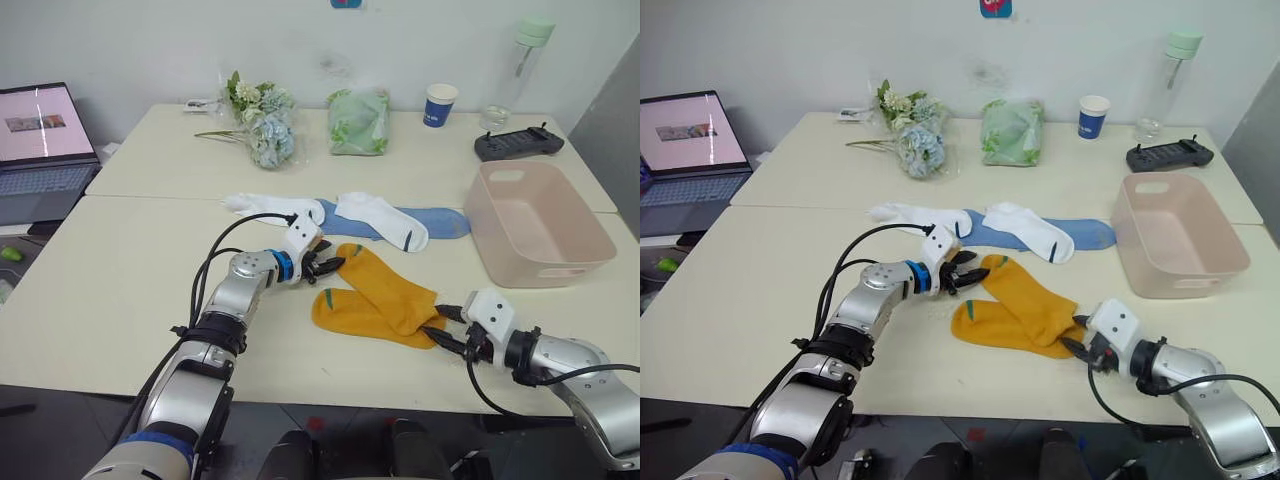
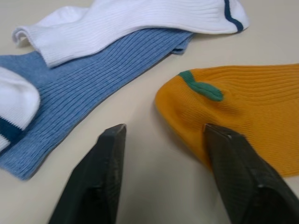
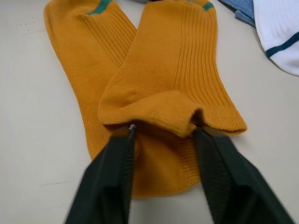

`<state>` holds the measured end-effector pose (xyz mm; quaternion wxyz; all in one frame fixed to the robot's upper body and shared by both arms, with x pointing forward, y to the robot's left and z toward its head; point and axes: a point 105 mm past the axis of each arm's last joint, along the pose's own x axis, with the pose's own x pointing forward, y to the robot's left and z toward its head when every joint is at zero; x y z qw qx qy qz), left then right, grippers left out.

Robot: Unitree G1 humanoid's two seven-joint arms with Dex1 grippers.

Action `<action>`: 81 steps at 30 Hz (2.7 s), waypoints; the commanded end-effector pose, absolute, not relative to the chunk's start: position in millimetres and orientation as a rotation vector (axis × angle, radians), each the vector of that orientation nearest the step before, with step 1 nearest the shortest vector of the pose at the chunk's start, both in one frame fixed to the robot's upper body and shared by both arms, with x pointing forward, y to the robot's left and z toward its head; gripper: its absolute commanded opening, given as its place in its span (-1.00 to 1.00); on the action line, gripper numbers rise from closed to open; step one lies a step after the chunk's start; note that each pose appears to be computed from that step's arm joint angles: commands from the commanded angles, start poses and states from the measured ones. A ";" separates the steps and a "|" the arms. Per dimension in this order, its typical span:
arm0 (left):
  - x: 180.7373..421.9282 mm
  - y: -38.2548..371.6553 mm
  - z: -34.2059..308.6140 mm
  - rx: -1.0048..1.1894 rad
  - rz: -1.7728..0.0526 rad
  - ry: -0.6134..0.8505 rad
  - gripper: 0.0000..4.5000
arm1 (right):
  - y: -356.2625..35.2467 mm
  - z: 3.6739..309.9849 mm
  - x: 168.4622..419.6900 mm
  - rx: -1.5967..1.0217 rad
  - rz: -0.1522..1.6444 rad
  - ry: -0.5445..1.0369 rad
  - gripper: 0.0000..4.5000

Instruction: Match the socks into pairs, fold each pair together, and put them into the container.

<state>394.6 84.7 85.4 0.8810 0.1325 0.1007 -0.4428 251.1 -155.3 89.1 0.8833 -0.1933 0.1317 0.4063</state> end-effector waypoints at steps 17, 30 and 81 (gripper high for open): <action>373.9 91.0 104.2 0.213 -0.927 0.145 -1.00 | -163.4 110.9 265.1 -0.398 0.809 0.201 -0.91; 371.0 89.9 103.8 0.220 -0.929 0.149 -1.00 | -156.3 111.7 261.9 -0.445 0.865 0.181 -0.43; 369.6 92.1 101.1 0.267 -0.920 0.149 -1.00 | -139.2 121.0 271.9 -0.248 0.875 0.187 -0.98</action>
